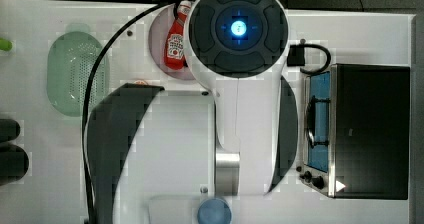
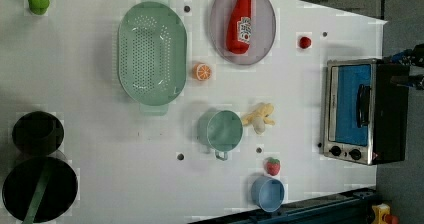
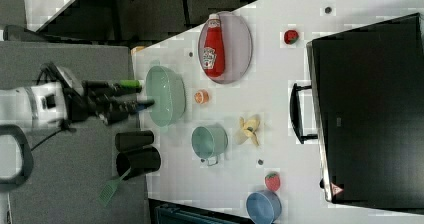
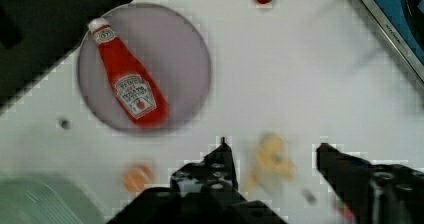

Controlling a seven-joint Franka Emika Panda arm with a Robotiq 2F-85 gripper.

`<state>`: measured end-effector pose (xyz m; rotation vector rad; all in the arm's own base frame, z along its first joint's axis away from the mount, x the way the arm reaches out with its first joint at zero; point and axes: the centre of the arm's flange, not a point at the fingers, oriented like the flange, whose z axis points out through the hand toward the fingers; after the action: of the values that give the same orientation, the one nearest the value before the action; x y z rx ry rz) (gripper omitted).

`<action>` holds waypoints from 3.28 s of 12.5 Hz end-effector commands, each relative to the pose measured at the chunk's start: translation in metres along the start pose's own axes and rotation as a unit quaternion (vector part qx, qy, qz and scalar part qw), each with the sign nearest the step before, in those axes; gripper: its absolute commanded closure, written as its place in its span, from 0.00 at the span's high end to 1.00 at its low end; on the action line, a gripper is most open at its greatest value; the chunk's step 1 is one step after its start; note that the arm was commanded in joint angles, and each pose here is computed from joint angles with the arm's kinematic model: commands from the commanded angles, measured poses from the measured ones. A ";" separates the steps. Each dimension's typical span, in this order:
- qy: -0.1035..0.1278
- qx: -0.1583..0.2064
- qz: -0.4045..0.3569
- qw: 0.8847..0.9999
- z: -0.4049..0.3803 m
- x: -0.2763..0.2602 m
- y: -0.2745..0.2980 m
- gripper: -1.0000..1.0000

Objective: Pick banana from table and place on oven.

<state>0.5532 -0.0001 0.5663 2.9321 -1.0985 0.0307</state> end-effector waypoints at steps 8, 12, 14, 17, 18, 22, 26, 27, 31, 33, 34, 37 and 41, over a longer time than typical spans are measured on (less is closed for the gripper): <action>-0.029 -0.024 0.064 0.997 -0.040 -0.107 0.129 1.00; -0.023 -0.029 0.047 0.998 0.033 -0.087 0.090 1.00; -0.023 -0.030 0.041 0.998 0.077 -0.076 0.074 1.00; -0.029 -0.034 0.037 0.998 0.144 -0.063 0.058 1.00; -0.031 -0.035 0.036 0.998 0.166 -0.059 0.055 1.00; -0.042 -0.042 0.026 0.998 0.250 -0.058 0.041 1.00; -0.040 -0.033 0.014 0.999 0.319 -0.068 0.027 1.00; -0.038 -0.029 0.019 0.999 0.331 -0.070 0.025 1.00; -0.051 -0.042 0.075 0.995 0.375 -0.084 0.025 1.00; -0.054 -0.042 0.073 0.995 0.389 -0.089 0.022 1.00; -0.054 -0.041 0.072 0.995 0.395 -0.090 0.022 1.00; -0.056 -0.040 0.070 0.995 0.408 -0.095 0.022 0.71; -0.045 -0.025 0.068 0.996 0.405 -0.094 0.018 0.26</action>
<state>0.4685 0.0404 0.1419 2.8402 -1.2121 -0.1991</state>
